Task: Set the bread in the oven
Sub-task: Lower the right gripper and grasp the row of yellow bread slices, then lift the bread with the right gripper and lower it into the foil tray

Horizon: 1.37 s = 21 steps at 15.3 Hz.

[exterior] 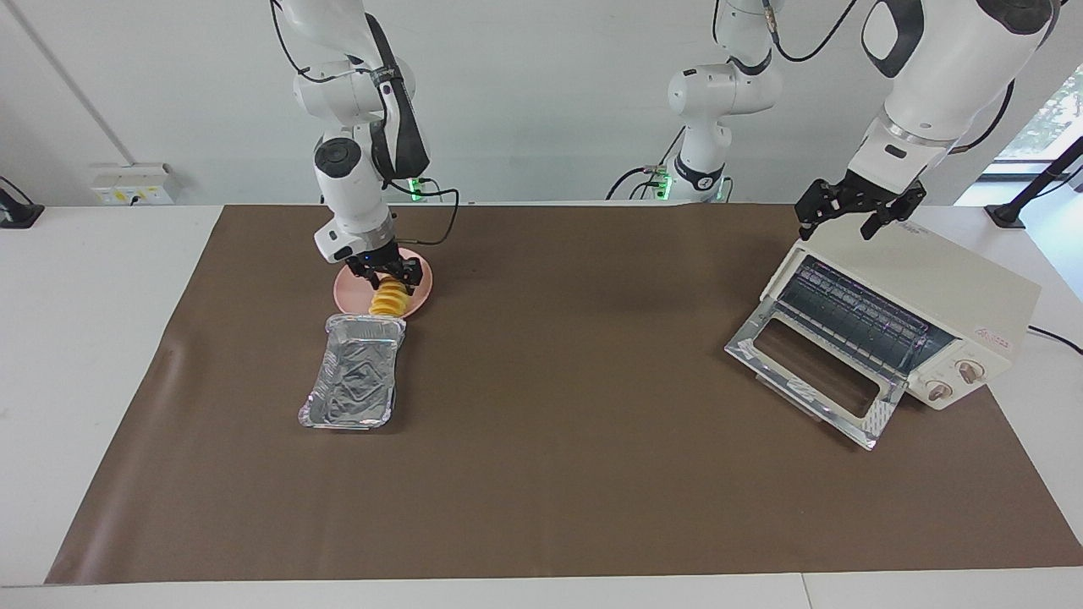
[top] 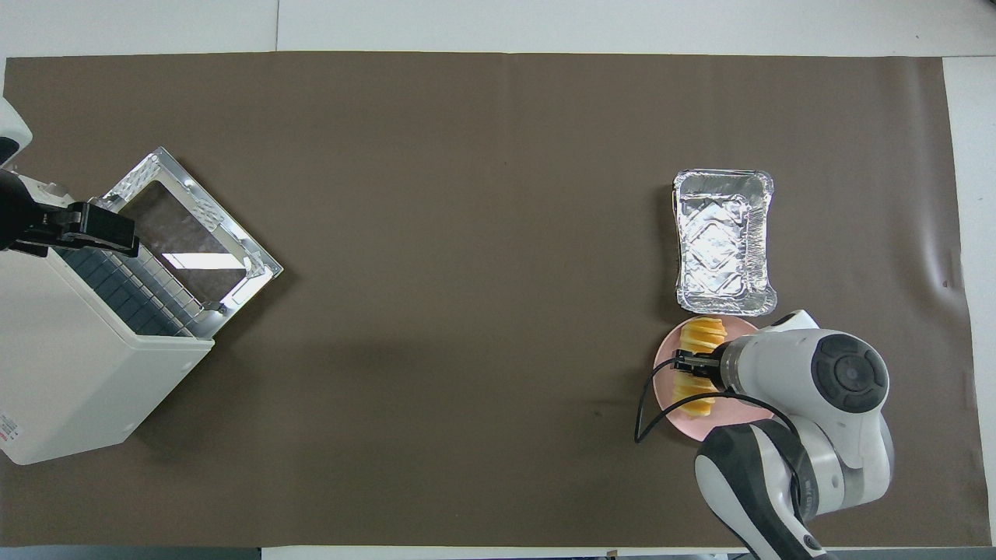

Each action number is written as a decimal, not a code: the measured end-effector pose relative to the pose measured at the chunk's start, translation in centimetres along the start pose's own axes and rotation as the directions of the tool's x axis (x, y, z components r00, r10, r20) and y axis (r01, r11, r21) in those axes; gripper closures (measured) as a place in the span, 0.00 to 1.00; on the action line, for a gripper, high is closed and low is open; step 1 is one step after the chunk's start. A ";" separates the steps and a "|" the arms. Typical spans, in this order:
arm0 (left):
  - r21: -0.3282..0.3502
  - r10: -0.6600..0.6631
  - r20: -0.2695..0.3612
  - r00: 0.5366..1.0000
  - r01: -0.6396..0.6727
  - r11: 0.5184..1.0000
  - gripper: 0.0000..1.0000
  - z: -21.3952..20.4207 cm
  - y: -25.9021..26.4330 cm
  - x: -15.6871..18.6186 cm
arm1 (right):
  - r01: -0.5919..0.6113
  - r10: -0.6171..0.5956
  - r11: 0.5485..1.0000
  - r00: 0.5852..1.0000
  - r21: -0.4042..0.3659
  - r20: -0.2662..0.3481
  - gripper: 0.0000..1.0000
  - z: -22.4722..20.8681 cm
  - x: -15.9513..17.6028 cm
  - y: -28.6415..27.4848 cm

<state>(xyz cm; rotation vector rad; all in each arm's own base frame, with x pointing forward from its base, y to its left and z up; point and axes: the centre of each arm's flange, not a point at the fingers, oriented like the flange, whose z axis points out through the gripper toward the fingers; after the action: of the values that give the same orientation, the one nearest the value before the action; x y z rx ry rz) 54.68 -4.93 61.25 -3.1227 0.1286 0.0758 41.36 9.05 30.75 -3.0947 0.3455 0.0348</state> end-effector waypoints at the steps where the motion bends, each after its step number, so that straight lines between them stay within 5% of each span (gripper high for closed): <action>1: 0.000 0.000 0.000 1.000 0.000 1.000 0.00 0.0 0.0 0.0 | 0.000 0.000 1.000 1.000 0.000 -0.001 0.74 0.0 0.0 0.0; 3: 0.000 0.000 0.000 1.000 0.000 1.000 0.00 0.0 0.0 0.0 | 0.000 0.000 1.000 1.000 -0.004 0.011 0.85 -0.4 0.0 -0.1; 6: 0.000 0.000 0.000 1.000 0.000 1.000 0.00 0.0 0.0 0.0 | -0.009 0.009 1.000 0.999 0.002 0.049 0.85 -4.1 0.6 -0.7; 12: 0.000 0.000 0.000 1.000 0.000 1.000 0.00 0.0 0.0 0.0 | 0.044 -0.042 0.997 0.999 0.061 -0.035 0.90 -15.5 6.0 -2.7; 17: 0.000 0.000 0.000 1.000 0.000 1.000 0.00 0.0 0.0 0.0 | 0.125 -0.123 0.991 0.992 0.056 -0.042 0.90 -13.6 15.1 1.2; 21: 0.000 0.000 0.000 1.000 0.000 1.000 0.00 0.0 0.0 0.0 | 0.142 -0.137 0.988 0.987 0.057 -0.082 0.90 -9.5 18.7 0.1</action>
<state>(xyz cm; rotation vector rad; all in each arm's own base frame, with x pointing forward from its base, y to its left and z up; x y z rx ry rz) 54.68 -4.93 61.25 -3.1227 0.1287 0.0758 59.80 4.54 39.75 -3.0550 0.1288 -0.0979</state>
